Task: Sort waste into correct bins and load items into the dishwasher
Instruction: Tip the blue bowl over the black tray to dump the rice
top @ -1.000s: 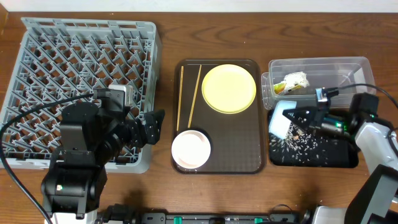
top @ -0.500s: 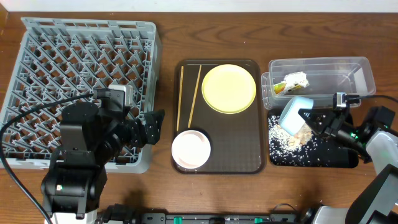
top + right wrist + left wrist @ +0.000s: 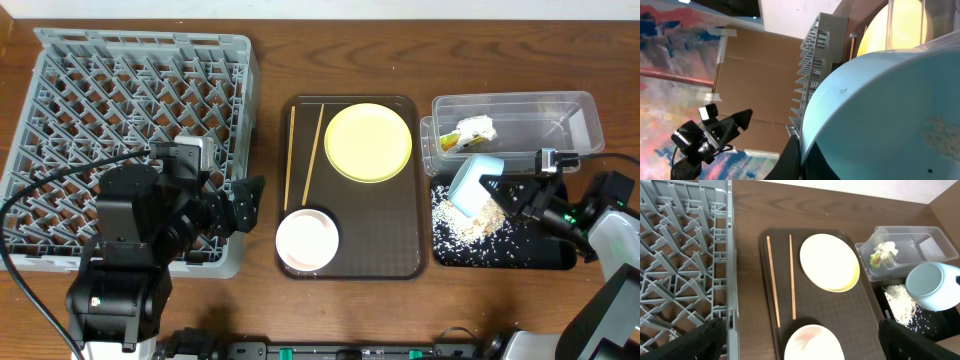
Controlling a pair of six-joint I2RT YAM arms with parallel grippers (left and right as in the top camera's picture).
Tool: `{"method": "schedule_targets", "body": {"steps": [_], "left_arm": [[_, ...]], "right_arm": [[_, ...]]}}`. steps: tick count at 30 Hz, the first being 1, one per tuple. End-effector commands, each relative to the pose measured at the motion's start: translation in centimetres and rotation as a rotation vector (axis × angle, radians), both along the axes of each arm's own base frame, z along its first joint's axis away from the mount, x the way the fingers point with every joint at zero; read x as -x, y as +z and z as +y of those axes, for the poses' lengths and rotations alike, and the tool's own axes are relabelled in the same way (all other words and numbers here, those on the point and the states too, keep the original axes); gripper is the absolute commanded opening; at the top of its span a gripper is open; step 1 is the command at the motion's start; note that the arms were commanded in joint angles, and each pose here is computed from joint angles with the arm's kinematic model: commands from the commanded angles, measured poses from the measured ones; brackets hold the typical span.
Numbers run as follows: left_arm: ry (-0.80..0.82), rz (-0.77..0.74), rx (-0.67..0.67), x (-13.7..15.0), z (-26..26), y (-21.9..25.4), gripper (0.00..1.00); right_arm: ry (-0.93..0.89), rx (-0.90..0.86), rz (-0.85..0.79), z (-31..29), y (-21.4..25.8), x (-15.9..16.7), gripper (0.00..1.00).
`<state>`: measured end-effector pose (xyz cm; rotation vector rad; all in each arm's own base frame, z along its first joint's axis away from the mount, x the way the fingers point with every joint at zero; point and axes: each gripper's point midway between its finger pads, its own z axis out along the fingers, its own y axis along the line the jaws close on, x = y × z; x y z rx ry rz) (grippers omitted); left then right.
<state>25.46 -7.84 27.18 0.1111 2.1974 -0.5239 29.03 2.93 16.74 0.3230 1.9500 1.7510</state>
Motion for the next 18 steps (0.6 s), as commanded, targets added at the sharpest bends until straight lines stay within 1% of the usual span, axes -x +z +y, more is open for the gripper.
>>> {"method": "schedule_targets", "body": {"steps": [1, 6, 9, 11, 13, 16, 18], "left_arm": [[-0.006, -0.021, 0.014, 0.0, -0.2, 1.0, 0.98], [-0.006, -0.021, 0.014, 0.0, -0.2, 1.0, 0.98], [-0.006, -0.021, 0.014, 0.0, -0.2, 1.0, 0.98], [-0.006, -0.021, 0.014, 0.0, -0.2, 1.0, 0.98], [-0.006, -0.022, 0.014, 0.0, -0.2, 1.0, 0.98], [-0.006, -0.021, 0.014, 0.0, -0.2, 1.0, 0.98], [-0.006, -0.021, 0.014, 0.0, -0.2, 1.0, 0.98]], "right_arm": [[-0.003, -0.025, -0.039, -0.1, 0.5, 0.1, 0.01], [-0.003, -0.023, -0.042, -0.1, 0.6, 0.1, 0.01], [-0.002, 0.002, -0.073, -0.2, 0.4, 0.0, 0.01], [-0.008, 0.044, -0.009, -0.3, -0.7, 0.0, 0.01], [-0.006, 0.02, 0.006, -0.1, -0.5, 0.1, 0.01], [-0.009, 0.03, 0.018, -0.3, -0.8, -0.1, 0.01], [0.003, -0.034, -0.025, 0.0, 0.6, 0.0, 0.01]]}}
